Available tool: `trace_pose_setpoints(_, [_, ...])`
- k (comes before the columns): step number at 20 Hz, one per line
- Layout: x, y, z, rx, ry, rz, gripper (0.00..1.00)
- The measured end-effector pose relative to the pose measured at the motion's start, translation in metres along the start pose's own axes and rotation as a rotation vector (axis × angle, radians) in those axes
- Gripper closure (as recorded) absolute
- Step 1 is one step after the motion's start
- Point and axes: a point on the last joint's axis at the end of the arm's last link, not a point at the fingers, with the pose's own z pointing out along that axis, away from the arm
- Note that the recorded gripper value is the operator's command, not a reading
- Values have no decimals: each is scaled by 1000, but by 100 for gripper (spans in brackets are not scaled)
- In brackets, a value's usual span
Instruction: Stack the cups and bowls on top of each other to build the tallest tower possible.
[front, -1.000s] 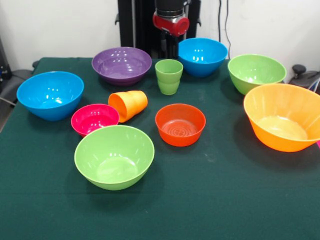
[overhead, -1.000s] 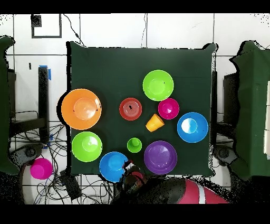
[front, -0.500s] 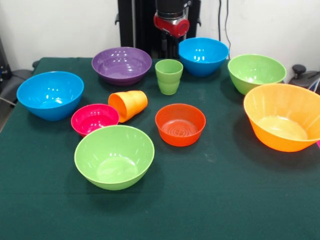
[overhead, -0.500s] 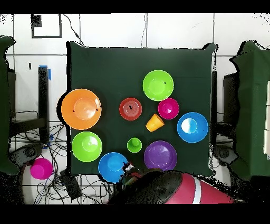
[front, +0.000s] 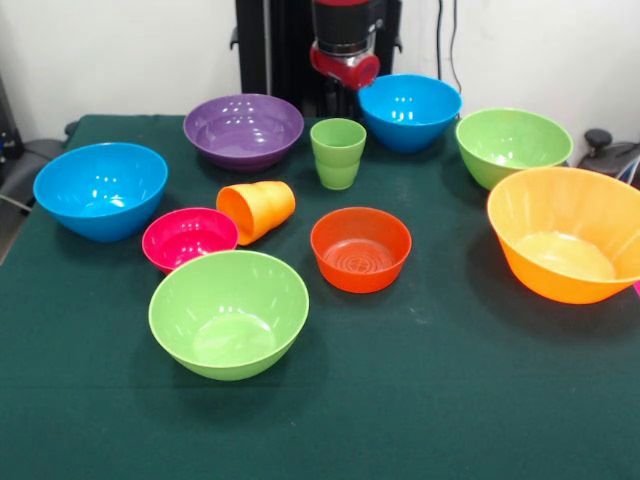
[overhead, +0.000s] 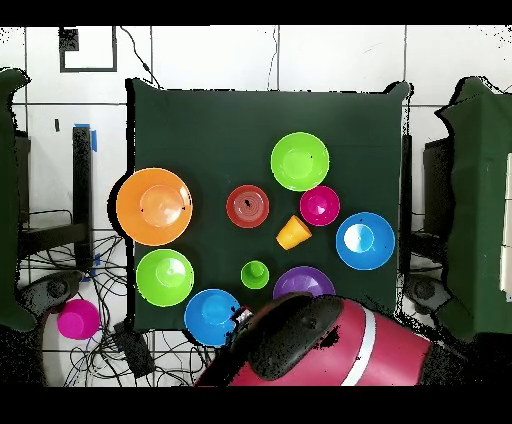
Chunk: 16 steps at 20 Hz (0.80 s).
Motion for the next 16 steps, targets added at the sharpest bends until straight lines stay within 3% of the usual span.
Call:
trace_pose_setpoints(11, [-1,0,7,-8,-11,0,0])
trace_pose_setpoints(16, [-10,4,-3,-11,-44,2,0])
